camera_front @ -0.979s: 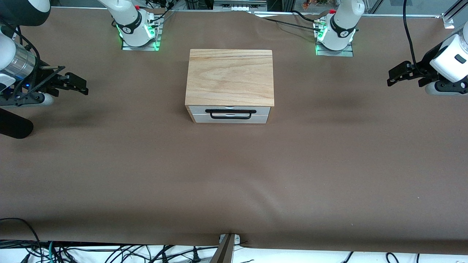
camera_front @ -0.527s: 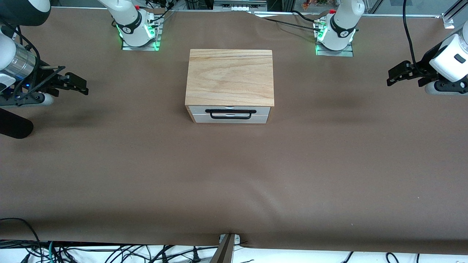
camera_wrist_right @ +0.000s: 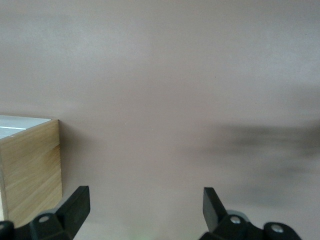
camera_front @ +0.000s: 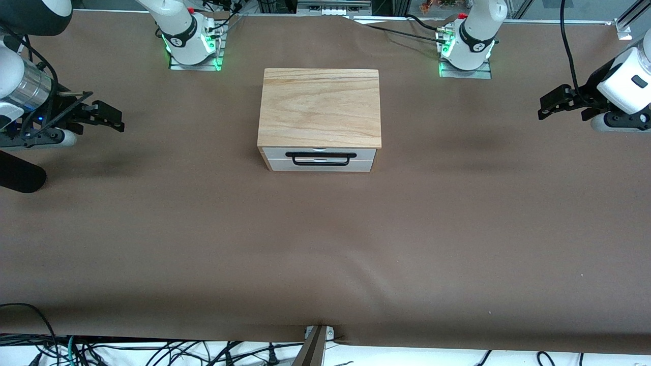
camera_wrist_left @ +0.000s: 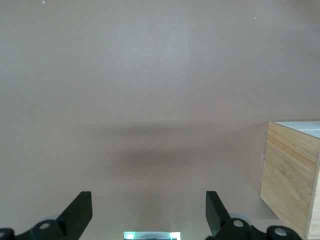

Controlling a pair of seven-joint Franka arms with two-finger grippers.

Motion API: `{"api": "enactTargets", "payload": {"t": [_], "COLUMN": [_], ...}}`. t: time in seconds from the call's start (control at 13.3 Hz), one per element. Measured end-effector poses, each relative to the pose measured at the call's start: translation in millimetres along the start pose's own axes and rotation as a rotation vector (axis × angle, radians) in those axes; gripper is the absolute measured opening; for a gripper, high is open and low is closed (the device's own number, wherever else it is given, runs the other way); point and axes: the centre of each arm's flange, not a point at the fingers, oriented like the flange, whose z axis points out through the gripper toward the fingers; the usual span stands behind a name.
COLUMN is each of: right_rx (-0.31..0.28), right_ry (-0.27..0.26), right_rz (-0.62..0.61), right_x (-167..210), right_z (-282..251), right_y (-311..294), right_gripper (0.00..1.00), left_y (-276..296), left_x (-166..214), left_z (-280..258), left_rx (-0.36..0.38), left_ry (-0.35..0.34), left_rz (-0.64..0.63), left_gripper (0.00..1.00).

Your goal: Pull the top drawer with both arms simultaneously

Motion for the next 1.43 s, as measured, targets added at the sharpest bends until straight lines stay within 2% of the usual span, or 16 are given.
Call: {"api": "enactTargets", "payload": {"t": [0.23,0.38,0.53,0.75,1.05,1.13,1.36,1.43], "right_rx": [0.008,0.069,0.179,0.430,0.658,0.711,0.804,0.868], "right_ry": [-0.015,-0.040,-0.075,-0.170,-0.284,-0.287,-0.271,-0.249], "right_rz": [-0.027,-0.037,-0.031,0.012,0.008,-0.011,-0.082,-0.113], "right_x": [2.9,9.1,16.7,36.1,56.6,60.3,67.0,68.4], "right_z": [7.5,21.0,38.2,82.9,147.9,159.7,188.9,201.5], "right_y": [-16.7,-31.2,-46.6,-72.5,-116.1,-131.3,-156.7,-159.4], "right_gripper": [1.00,1.00,1.00,1.00,1.00,1.00,1.00,1.00], "left_y": [0.3,0.4,0.4,0.6,2.4,3.6,20.0,28.3], "left_x": [0.0,0.0,0.8,13.7,55.4,63.7,79.8,83.0], "left_z": [0.0,0.1,1.6,16.7,86.2,107.5,169.1,187.0], "left_rx": [0.000,0.000,0.000,0.000,-0.003,-0.003,-0.003,-0.026], "left_ry": [0.000,0.000,-0.003,-0.006,0.001,-0.002,-0.010,-0.011], "left_rz": [0.001,0.001,0.001,0.001,0.002,0.003,0.028,0.031], "left_gripper": [1.00,1.00,1.00,1.00,1.00,1.00,1.00,1.00]}}
